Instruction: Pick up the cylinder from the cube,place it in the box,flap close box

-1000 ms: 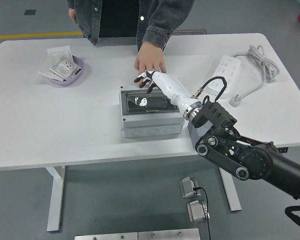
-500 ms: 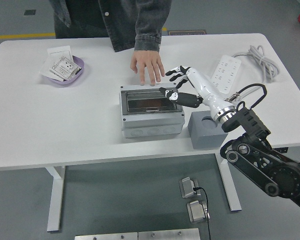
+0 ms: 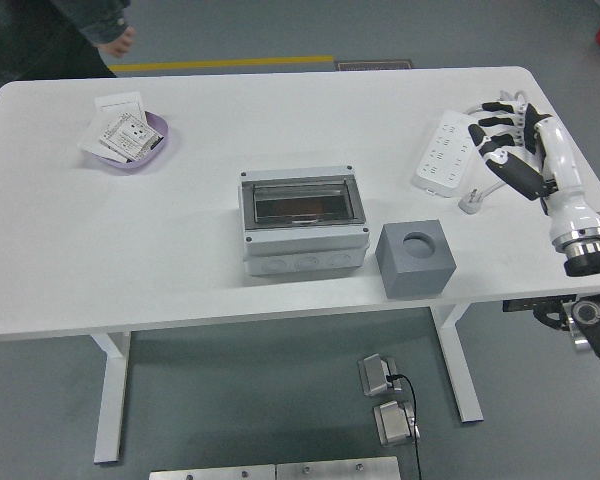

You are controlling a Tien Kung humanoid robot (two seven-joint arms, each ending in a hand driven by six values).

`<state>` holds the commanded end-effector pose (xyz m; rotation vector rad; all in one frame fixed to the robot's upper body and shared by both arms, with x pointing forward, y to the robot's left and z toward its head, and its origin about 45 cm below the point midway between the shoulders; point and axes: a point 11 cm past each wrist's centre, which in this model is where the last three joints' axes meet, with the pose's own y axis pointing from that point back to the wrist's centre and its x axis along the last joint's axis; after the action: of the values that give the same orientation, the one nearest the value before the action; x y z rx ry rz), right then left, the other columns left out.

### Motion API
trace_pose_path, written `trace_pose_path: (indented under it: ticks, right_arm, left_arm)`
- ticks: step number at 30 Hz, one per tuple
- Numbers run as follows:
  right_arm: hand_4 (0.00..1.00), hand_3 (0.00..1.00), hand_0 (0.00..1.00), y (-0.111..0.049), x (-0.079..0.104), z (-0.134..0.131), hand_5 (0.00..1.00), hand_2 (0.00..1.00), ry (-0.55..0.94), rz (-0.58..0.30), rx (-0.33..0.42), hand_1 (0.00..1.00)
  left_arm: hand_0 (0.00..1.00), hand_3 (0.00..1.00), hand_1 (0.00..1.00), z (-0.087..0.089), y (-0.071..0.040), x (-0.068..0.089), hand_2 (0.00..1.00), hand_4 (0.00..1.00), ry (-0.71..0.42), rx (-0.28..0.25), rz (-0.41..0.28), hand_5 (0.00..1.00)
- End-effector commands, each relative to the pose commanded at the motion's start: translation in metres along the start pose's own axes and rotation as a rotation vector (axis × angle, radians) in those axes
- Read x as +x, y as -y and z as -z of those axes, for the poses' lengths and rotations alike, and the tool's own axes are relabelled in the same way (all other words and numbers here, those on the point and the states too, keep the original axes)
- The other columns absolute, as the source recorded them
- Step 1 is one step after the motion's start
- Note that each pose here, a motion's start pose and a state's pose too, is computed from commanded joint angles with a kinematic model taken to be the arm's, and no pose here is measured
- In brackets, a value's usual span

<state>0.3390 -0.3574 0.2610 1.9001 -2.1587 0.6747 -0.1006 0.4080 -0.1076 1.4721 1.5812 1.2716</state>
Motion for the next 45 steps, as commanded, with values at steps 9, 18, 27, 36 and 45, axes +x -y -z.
trace_pose_path:
  ticks: [9, 18, 27, 36, 45]
  right_arm:
    - [0.759, 0.656, 0.493, 0.000, 0.045, -0.004, 0.476, 0.602, 0.057, -0.150, -0.006, 0.475]
    - [0.757, 0.654, 0.489, -0.004, 0.059, -0.008, 0.477, 0.600, 0.084, -0.209, -0.007, 0.476]
    - [0.757, 0.657, 0.472, -0.012, 0.072, -0.019, 0.469, 0.594, 0.109, -0.271, -0.027, 0.476]
    - [0.761, 0.652, 0.455, -0.014, 0.070, -0.025, 0.474, 0.584, 0.108, -0.269, -0.043, 0.475]
    - [0.766, 0.655, 0.461, -0.013, 0.069, -0.025, 0.474, 0.582, 0.102, -0.256, -0.046, 0.463]
  left_arm:
    - [0.781, 0.587, 0.778, -0.005, -0.002, 0.004, 0.750, 0.702, 0.010, -0.007, -0.009, 0.079]
    - [0.781, 0.587, 0.778, -0.008, -0.003, 0.005, 0.750, 0.702, 0.009, -0.011, -0.009, 0.079]
    - [0.781, 0.587, 0.778, -0.008, -0.003, 0.003, 0.750, 0.702, 0.003, -0.012, -0.003, 0.079]
    - [0.781, 0.587, 0.778, -0.009, -0.004, 0.005, 0.750, 0.702, -0.002, -0.014, -0.006, 0.079]
    - [0.781, 0.587, 0.778, -0.010, -0.005, 0.010, 0.750, 0.702, 0.006, -0.012, -0.017, 0.079]
